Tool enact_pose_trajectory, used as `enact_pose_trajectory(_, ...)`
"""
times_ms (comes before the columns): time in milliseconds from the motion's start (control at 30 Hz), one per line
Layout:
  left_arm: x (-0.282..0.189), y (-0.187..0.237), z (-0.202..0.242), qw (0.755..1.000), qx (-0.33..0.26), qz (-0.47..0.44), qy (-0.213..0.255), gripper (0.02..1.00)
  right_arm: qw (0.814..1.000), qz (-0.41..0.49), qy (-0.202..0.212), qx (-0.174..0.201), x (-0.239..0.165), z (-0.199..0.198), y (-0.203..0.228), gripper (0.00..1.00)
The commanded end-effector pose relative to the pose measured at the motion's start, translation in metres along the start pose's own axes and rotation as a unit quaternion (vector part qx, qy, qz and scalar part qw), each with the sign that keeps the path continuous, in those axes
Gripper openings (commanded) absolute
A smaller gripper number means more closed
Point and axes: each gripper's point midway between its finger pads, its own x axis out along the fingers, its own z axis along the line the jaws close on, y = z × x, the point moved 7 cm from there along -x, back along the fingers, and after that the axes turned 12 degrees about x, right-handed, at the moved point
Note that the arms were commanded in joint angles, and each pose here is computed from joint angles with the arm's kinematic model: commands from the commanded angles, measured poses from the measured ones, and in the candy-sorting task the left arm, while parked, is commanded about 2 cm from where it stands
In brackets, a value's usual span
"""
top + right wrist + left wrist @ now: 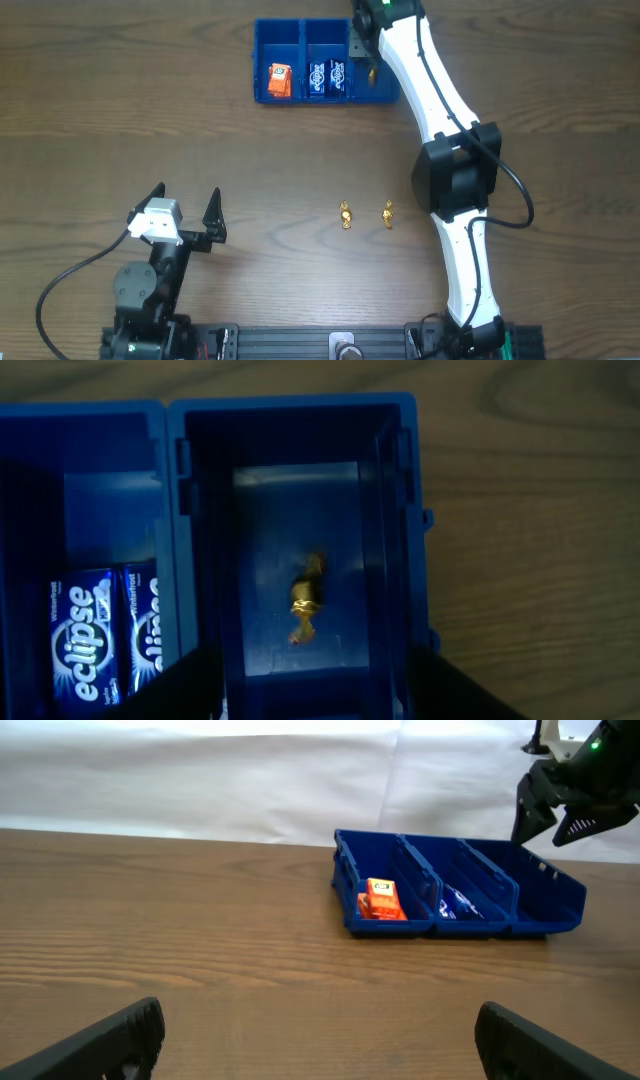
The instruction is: Sort Candies Into Trays
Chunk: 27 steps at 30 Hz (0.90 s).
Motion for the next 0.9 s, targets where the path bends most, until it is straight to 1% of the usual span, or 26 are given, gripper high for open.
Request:
enact_pose_trajectory(33, 0.001, 0.013, -0.002, 1.0, 0.001, 0.023, 0.008, 0.998, 1.0, -0.02, -0.018, -0.005, -0.042, 0.005, -0.004, 0.654)
enact_pose_trajectory(167, 0.001, 0.013, -0.002, 1.0, 0.001, 0.023, 0.008, 0.998, 0.999, -0.021, -0.031, -0.019, -0.081, 0.01, 0.004, 0.658)
enact_pose_trajectory(267, 0.001, 0.013, -0.002, 1.0, 0.001, 0.023, 0.008, 0.998, 0.998, -0.037, -0.046, -0.021, -0.119, 0.007, 0.005, 0.658)
enact_pose_trajectory(367, 0.001, 0.013, -0.002, 1.0, 0.001, 0.023, 0.008, 0.998, 0.995, -0.067, -0.066, -0.029, -0.156, 0.002, 0.007, 0.658)
enact_pose_trajectory(467, 0.001, 0.013, -0.002, 1.0, 0.001, 0.023, 0.008, 0.998, 0.991, -0.096, -0.087, -0.023, -0.183, -0.013, 0.022, 0.663)
enact_pose_trajectory(533, 0.001, 0.013, -0.002, 1.0, 0.001, 0.023, 0.008, 0.998, 0.992, -0.086, -0.093, -0.019, -0.185, -0.024, 0.044, 0.667)
enact_pose_trajectory(600, 0.001, 0.013, -0.002, 1.0, 0.001, 0.023, 0.008, 0.998, 0.994, -0.053, -0.097, -0.02, -0.179, -0.032, 0.074, 0.671)
enact_pose_trajectory(733, 0.001, 0.013, -0.002, 1.0, 0.001, 0.023, 0.008, 0.998, 0.994, 0.064, -0.088, -0.02, -0.147, -0.03, 0.155, 0.695)
enact_pose_trajectory(833, 0.001, 0.013, -0.002, 1.0, 0.001, 0.023, 0.008, 0.998, 0.989, 0.126, -0.074, -0.023, -0.121, -0.026, 0.204, 0.7)
enact_pose_trajectory(900, 0.001, 0.013, -0.002, 1.0, 0.001, 0.023, 0.008, 0.998, 0.986, 0.15, -0.062, -0.023, -0.109, -0.025, 0.228, 0.7)
